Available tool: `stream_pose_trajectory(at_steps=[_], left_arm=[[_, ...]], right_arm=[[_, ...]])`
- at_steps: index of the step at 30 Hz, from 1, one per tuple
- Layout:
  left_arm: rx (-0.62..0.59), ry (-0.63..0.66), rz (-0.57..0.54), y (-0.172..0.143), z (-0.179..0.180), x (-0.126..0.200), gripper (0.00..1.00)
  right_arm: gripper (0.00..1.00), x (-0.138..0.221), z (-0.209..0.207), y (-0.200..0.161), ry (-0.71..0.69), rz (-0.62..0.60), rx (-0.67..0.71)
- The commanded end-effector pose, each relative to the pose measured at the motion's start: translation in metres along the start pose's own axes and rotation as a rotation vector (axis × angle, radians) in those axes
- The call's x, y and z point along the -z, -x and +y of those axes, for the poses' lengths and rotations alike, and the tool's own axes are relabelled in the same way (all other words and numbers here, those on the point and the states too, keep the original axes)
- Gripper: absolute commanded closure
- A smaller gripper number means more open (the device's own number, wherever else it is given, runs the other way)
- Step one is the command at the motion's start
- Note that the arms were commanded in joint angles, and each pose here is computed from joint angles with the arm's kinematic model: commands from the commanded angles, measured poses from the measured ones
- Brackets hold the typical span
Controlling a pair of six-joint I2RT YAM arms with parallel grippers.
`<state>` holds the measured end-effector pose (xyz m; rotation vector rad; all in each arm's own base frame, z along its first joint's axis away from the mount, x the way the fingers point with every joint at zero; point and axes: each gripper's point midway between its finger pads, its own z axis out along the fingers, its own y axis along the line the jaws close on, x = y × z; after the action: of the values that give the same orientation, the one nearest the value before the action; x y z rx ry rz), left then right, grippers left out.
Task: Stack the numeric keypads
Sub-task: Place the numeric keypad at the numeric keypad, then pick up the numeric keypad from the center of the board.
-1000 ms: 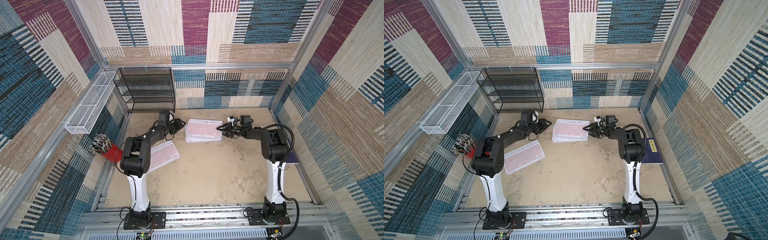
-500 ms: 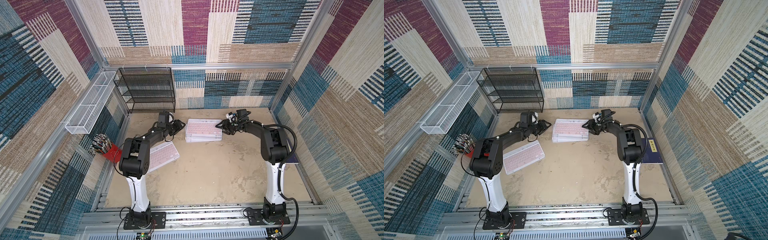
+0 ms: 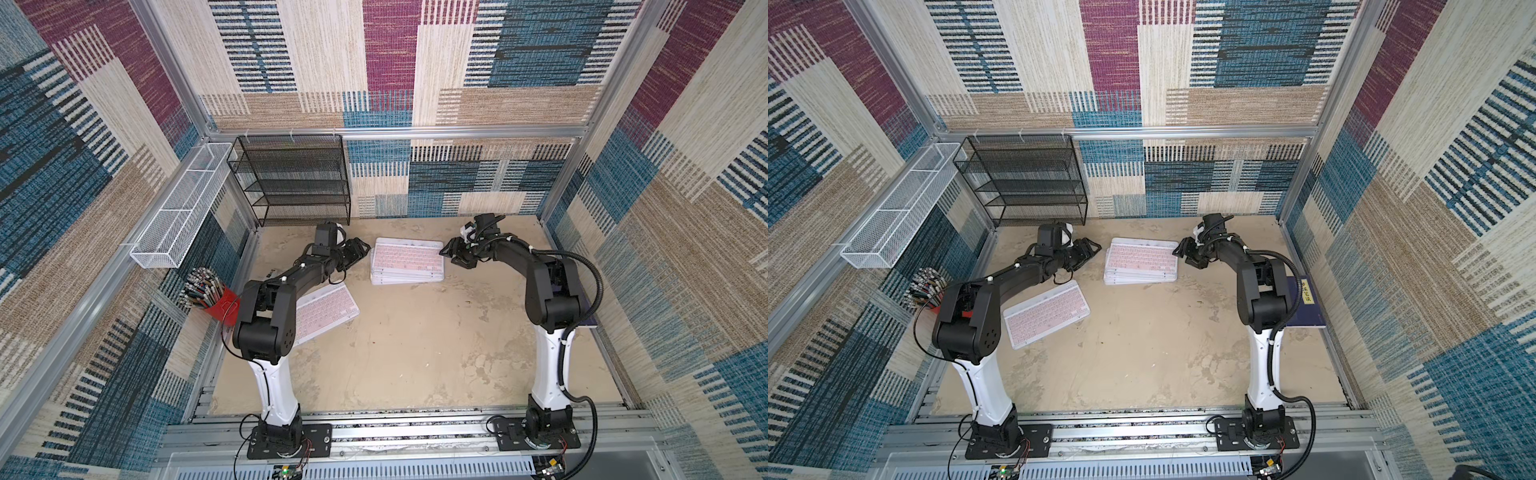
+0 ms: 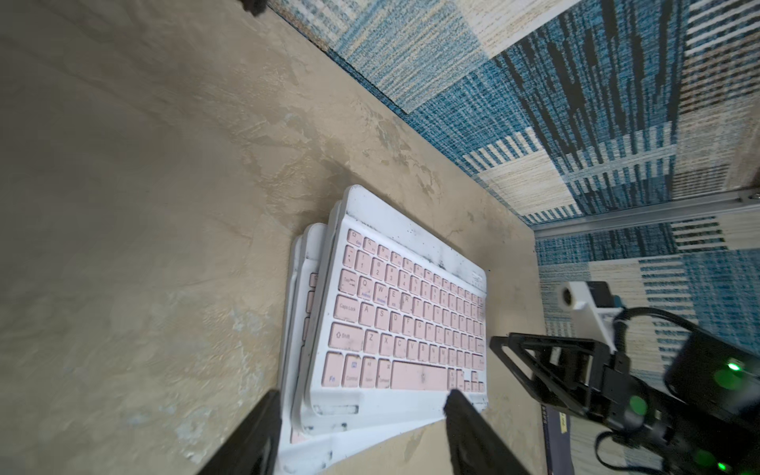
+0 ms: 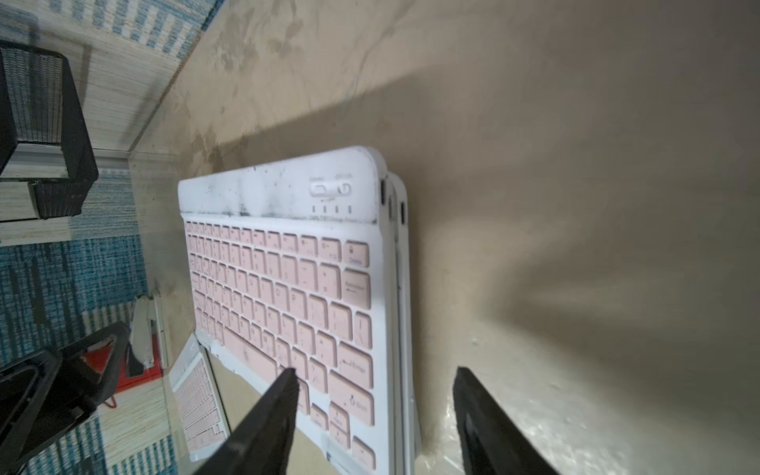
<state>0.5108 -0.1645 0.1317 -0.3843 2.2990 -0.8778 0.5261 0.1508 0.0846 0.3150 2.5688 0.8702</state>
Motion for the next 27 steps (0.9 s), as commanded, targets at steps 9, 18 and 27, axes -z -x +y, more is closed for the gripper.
stream_pose_trajectory(at_steps=[9,18,27], left_arm=[[0.073,0.535,-0.176,-0.039,0.080,0.161,0.19],[0.176,0.725,-0.151,-0.086,0.132,0.244,0.17],[0.260,0.829,-0.154,-0.090,0.181,0.254,0.18]], right_arm=[[0.35,0.027,0.119,-0.016,-0.197,-0.296,0.392],[0.31,-0.038,0.215,-0.103,0.039,-0.084,0.590],[0.20,-0.085,0.256,-0.161,0.172,0.063,0.638]])
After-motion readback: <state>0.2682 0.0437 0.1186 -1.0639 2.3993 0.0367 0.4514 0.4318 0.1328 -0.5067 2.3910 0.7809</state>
